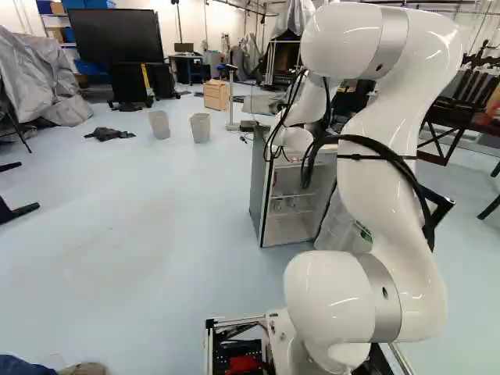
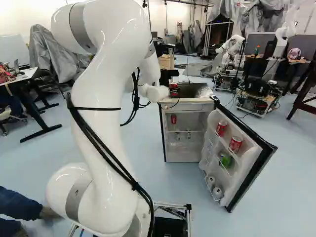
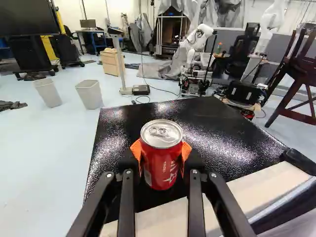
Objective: Grab a drink from the fridge
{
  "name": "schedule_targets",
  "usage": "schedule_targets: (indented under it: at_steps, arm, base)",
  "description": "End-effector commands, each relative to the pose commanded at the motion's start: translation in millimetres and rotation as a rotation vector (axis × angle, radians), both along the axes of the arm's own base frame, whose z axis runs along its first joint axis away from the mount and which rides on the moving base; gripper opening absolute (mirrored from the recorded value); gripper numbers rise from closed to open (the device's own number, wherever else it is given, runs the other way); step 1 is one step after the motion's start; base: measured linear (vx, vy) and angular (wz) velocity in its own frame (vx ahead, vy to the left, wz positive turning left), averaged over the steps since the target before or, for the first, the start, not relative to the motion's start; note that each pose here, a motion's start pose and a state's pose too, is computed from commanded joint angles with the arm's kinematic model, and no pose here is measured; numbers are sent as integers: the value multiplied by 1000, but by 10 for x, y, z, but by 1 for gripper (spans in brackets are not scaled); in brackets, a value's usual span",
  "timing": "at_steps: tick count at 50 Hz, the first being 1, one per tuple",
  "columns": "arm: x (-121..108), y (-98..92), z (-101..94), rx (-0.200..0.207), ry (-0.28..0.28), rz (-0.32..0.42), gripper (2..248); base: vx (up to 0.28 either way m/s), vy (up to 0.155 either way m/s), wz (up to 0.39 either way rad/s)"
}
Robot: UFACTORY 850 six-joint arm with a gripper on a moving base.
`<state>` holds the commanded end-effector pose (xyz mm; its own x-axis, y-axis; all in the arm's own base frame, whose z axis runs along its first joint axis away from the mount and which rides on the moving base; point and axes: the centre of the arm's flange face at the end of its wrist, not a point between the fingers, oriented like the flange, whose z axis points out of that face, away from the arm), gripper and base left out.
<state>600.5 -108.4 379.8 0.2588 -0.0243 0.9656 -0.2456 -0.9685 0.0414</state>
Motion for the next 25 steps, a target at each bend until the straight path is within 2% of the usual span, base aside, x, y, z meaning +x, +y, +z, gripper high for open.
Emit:
schedule_targets:
  at_steps: [25]
  arm:
    - [4,-1,-55,1,9,0,97]
  base:
    - [0,0,0]
